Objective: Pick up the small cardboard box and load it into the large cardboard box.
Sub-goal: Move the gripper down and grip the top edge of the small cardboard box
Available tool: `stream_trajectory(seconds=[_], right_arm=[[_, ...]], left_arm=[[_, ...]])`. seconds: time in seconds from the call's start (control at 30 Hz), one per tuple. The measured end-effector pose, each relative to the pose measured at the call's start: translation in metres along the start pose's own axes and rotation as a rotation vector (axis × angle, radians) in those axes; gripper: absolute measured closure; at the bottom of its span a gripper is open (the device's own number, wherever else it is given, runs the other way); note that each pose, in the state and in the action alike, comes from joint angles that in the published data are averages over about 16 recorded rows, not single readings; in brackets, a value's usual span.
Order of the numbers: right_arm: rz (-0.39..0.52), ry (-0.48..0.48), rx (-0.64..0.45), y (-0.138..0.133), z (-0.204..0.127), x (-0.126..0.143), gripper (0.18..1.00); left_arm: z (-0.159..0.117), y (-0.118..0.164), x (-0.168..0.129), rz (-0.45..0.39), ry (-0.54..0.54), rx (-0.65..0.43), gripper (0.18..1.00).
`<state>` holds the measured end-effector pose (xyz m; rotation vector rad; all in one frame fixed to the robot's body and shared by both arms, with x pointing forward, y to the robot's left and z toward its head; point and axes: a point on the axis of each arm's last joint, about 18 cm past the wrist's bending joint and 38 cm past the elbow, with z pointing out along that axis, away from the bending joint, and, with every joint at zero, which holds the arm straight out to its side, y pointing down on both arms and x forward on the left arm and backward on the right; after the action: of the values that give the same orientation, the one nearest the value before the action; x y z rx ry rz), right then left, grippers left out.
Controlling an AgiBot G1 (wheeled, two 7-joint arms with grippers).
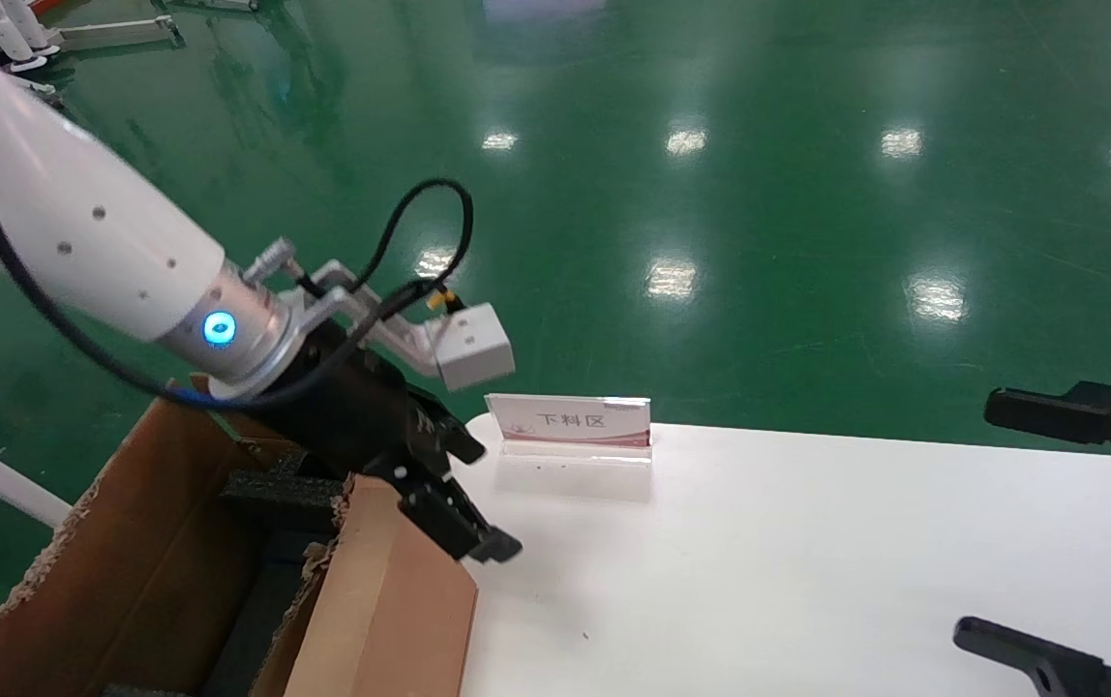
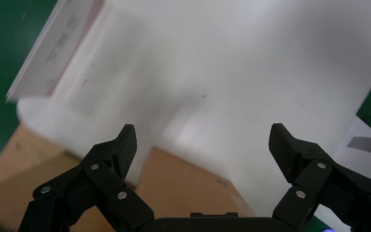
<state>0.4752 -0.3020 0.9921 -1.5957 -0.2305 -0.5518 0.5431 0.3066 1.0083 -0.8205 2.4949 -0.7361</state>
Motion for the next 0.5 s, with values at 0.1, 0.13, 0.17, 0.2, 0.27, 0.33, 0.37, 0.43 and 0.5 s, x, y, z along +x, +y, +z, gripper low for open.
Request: stream_trajectory(seconds=[0.1,0.13,0.17,0.2,0.27,0.33,0.37,0.43,0.5], right_arm=[[0.000,0.000,0.000,0.000,0.000,0.000,0.184],[0.000,0.000,0.000,0.000,0.000,0.000,0.184],[0.000,0.000,0.000,0.000,0.000,0.000,0.184],[0.000,0.000,0.000,0.000,0.000,0.000,0.184],[0.000,0.000,0.000,0.000,0.000,0.000,0.184],[0.000,0.000,0.000,0.000,0.000,0.000,0.184],[0.000,0.000,0.000,0.000,0.000,0.000,0.184],[0.000,0.000,0.000,0.000,0.000,0.000,0.184],[0.000,0.000,0.000,0.000,0.000,0.000,0.184]], left_arm=[[-0.007,-0.005,-0.003,-0.059,-0.031,-0.034,0.189],[-0.009,-0.006,-0.004,-0.077,-0.041,-0.043,0.189],[-0.011,-0.007,-0.005,-0.096,-0.050,-0.052,0.189],[-0.013,-0.008,-0.006,-0.115,-0.060,-0.062,0.189],[-0.017,-0.009,-0.007,-0.151,-0.080,-0.080,0.189],[-0.020,-0.011,-0.008,-0.187,-0.101,-0.100,0.189],[-0.022,-0.011,-0.009,-0.204,-0.111,-0.110,0.189],[-0.025,-0.012,-0.009,-0.237,-0.131,-0.131,0.189],[-0.027,-0.012,-0.009,-0.270,-0.152,-0.153,0.189]])
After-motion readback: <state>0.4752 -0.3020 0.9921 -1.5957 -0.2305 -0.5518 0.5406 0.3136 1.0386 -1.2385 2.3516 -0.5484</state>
